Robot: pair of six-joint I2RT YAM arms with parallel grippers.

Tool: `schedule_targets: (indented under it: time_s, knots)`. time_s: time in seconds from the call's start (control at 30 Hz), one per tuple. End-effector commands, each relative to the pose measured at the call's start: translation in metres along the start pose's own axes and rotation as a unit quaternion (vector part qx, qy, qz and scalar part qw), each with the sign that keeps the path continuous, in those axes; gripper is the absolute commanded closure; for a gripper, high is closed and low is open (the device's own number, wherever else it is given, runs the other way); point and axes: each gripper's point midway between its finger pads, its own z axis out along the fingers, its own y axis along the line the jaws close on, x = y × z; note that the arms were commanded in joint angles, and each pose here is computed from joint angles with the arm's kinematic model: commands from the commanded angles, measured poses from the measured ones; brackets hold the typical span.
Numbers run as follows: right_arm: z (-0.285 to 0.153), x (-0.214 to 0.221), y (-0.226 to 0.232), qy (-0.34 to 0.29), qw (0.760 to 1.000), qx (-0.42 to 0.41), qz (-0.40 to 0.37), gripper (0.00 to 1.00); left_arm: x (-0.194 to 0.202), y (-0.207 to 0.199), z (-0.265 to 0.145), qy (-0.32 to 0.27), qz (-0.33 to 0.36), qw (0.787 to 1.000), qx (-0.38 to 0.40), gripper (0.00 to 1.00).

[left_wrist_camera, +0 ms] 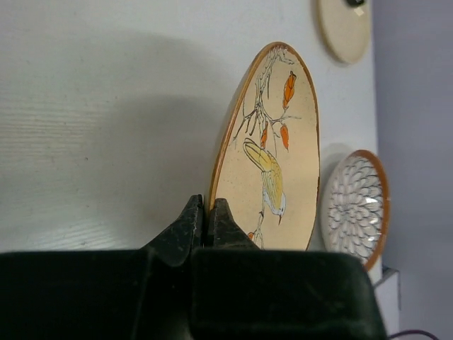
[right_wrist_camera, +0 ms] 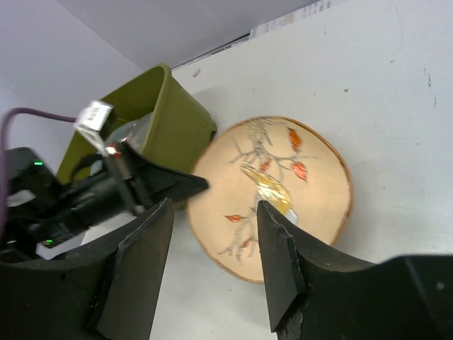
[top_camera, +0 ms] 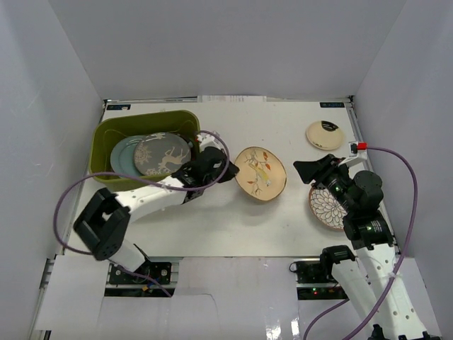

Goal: Place the plates into the plastic bin on the countertop

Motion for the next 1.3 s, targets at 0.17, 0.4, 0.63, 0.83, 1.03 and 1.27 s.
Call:
schedule_targets:
  time_s: [0.17,0.4,0.63,0.83,1.03,1.27]
  knots:
    - [0.001,-0.021,0.021,-0.027,0.999,-0.038,-0.005,0.43,-0.170,-0.095,-0.171,-0.179,-0.060,0.959,0.212,1.00]
    - [0.007,-0.010,0.017,-0.008,0.999,-0.040,0.000,0.43,-0.244,-0.027,-0.244,-0.291,-0.034,0.952,0.085,1.00]
    - [0.010,0.003,0.010,0.015,0.999,-0.037,-0.003,0.43,-0.286,0.062,-0.250,-0.322,-0.069,0.944,0.000,1.00]
    - [0.010,0.010,0.003,0.023,0.999,-0.025,-0.009,0.43,-0.299,0.111,-0.253,-0.328,-0.095,0.939,-0.029,1.00]
    - [0.014,0.021,-0.005,0.032,0.999,-0.024,-0.004,0.43,-0.279,0.151,-0.225,-0.296,-0.124,0.945,-0.062,1.00]
    - [0.016,0.035,-0.016,0.046,0.999,-0.015,0.001,0.43,-0.252,0.187,-0.208,-0.277,-0.140,0.944,-0.108,1.00]
